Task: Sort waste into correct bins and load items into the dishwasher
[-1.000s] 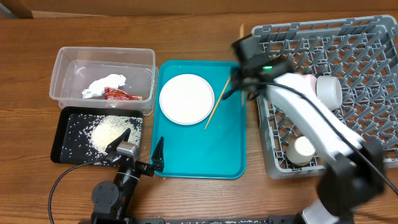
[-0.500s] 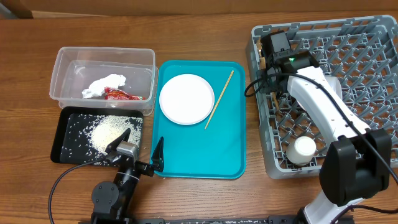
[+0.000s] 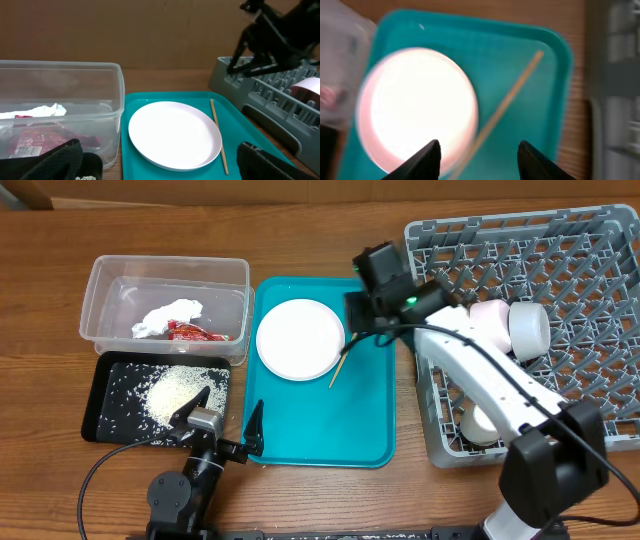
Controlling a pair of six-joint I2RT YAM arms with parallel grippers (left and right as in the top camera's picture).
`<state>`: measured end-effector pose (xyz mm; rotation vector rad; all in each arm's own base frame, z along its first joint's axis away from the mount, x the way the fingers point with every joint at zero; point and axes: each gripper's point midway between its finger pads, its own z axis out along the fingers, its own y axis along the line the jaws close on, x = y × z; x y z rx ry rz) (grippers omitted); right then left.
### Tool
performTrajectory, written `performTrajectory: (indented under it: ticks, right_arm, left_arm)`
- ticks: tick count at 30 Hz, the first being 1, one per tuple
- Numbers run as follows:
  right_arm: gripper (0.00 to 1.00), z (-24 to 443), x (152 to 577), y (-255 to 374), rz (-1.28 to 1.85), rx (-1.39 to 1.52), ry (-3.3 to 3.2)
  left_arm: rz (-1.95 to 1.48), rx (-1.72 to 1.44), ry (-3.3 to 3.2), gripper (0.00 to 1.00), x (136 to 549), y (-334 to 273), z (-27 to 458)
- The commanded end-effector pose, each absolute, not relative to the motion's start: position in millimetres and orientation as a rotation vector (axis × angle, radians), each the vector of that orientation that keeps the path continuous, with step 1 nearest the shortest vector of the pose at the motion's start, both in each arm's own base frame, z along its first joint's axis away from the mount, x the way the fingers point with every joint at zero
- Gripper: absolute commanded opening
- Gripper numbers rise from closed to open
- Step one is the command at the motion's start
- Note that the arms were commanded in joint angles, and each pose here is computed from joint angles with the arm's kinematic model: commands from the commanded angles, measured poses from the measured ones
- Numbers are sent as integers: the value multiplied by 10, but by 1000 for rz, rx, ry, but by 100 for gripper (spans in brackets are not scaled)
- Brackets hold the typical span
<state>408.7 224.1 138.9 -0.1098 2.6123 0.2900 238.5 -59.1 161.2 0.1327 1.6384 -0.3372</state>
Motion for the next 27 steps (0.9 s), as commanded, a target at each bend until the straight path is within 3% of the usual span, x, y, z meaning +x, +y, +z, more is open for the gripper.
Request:
performTrajectory:
  ticks: [1, 6, 14, 19, 24, 27]
  right_arm:
    - [51, 995, 4173, 2174, 261, 209, 2659]
    - [49, 608, 4384, 2076, 211, 373, 2645]
    - [27, 110, 4332, 1976, 141, 425, 2738]
    - [19, 35, 4142, 1918, 76, 417, 2814]
    - [25, 79, 4143, 1922, 78, 395, 2816]
    - [34, 229, 4274, 1979, 129, 396, 2760]
  left_arm:
    - [-345, 129, 1631, 100, 2383, -590, 1613]
    - [-345, 129, 1631, 100, 2383, -590, 1613]
    - [-345, 129, 1631, 100, 2383, -590, 1613]
    - [-345, 129, 1631, 100, 2383, -590, 1613]
    - [-345, 129, 1631, 100, 2383, -590, 1613]
    - [-345, 129, 1631, 100, 2383, -590, 1613]
